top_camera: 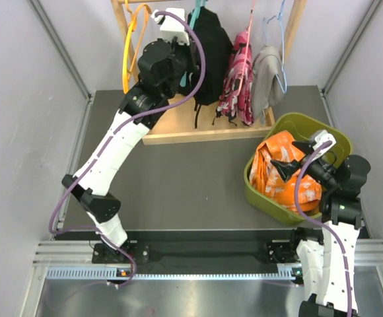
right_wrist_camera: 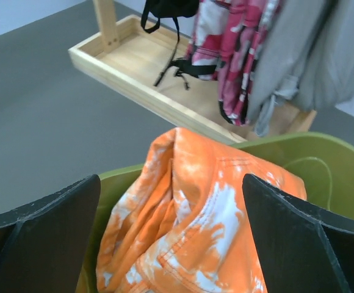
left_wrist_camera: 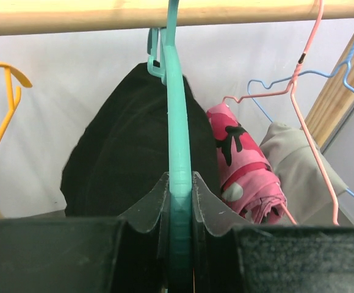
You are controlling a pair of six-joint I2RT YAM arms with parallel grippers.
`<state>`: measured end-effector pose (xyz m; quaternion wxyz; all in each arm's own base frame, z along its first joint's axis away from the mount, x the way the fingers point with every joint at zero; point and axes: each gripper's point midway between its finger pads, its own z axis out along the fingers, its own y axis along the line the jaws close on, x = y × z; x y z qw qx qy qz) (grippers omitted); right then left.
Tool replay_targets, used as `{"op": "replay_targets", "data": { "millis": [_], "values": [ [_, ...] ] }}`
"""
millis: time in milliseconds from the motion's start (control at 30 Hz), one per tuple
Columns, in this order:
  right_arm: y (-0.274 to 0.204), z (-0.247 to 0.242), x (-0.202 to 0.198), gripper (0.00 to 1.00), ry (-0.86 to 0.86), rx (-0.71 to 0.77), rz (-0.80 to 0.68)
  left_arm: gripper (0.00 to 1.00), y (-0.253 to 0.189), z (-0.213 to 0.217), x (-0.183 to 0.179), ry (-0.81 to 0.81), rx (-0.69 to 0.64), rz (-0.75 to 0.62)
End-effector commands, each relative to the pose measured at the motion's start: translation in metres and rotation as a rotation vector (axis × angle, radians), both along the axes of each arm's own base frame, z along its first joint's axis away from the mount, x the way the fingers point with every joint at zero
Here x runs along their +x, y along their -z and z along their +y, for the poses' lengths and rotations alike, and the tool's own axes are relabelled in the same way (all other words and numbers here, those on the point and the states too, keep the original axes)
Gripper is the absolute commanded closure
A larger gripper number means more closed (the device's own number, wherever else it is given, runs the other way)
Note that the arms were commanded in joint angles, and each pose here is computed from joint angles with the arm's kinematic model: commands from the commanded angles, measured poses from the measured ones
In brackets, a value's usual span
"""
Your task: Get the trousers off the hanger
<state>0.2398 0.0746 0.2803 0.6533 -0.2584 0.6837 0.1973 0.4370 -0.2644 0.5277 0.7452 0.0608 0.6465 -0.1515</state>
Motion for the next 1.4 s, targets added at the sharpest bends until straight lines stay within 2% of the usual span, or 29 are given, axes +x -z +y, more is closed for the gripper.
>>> {"op": "replay_targets", "data": {
  "millis": [0,67,100,167,200,400,467,500,533,600,733,800,833,867,900,967,1000,1100,1233,1367],
  "values": [
    [-0.026,0.019,-0.019,0.00,-0.167,-0.076,-0.133,1.00,-0.119,0.049,-0.063,0.007,-0.244,-0.302],
    [-0.025,0.024,-0.024,0.00,-0.221,-0.120,-0.180,1.00,-0.107,0.048,-0.065,0.020,-0.238,-0.275],
    [-0.024,0.029,-0.029,0.00,-0.267,-0.131,-0.198,1.00,-0.114,0.056,-0.078,0.029,-0.251,-0.289],
    [-0.024,0.031,-0.030,0.00,-0.302,-0.169,-0.238,1.00,-0.094,0.055,-0.079,0.040,-0.225,-0.238],
    [-0.026,0.034,-0.032,0.00,-0.334,-0.182,-0.262,1.00,-0.099,0.063,-0.092,0.049,-0.233,-0.248],
    [-0.036,0.046,-0.030,0.00,-0.431,-0.202,-0.295,1.00,-0.074,0.073,-0.123,0.114,-0.232,-0.194],
    [-0.029,0.061,-0.032,0.00,-0.497,-0.247,-0.299,1.00,-0.056,0.070,-0.127,0.140,-0.225,-0.156],
    [-0.031,0.063,-0.027,0.00,-0.478,-0.294,-0.311,1.00,-0.058,0.076,-0.137,0.151,-0.233,-0.162],
    [-0.025,0.082,-0.037,0.00,-0.572,-0.327,-0.334,1.00,-0.042,0.073,-0.137,0.164,-0.223,-0.127],
    [-0.022,0.103,-0.037,0.00,-0.631,-0.370,-0.357,1.00,-0.031,0.075,-0.148,0.191,-0.229,-0.100],
    [-0.027,0.138,-0.042,0.00,-0.697,-0.396,-0.413,1.00,-0.021,0.083,-0.168,0.223,-0.277,-0.077],
    [-0.034,0.153,-0.027,0.00,-0.636,-0.425,-0.469,1.00,-0.009,0.087,-0.177,0.233,-0.296,-0.057],
    [-0.038,0.173,-0.038,0.00,-0.675,-0.413,-0.513,1.00,-0.005,0.088,-0.180,0.239,-0.320,-0.046],
    [-0.044,0.181,-0.024,0.00,-0.596,-0.426,-0.555,1.00,0.007,0.088,-0.179,0.240,-0.320,-0.025],
    [-0.051,0.201,-0.036,0.00,-0.623,-0.402,-0.600,1.00,0.006,0.093,-0.188,0.246,-0.341,-0.034],
    [-0.053,0.223,-0.033,0.00,-0.604,-0.398,-0.632,1.00,0.021,0.092,-0.189,0.252,-0.367,0.004],
    [-0.072,0.236,-0.036,0.00,-0.560,-0.357,-0.702,1.00,0.021,0.096,-0.195,0.255,-0.384,0.000],
    [-0.097,0.263,-0.035,0.00,-0.474,-0.279,-0.781,1.00,0.035,0.099,-0.201,0.262,-0.416,0.030],
    [-0.115,0.283,-0.033,0.00,-0.396,-0.173,-0.798,1.00,0.051,0.099,-0.208,0.279,-0.437,0.068],
    [-0.111,0.296,-0.016,0.00,-0.312,-0.120,-0.712,1.00,0.056,0.101,-0.215,0.296,-0.438,0.077]
  ]
}}
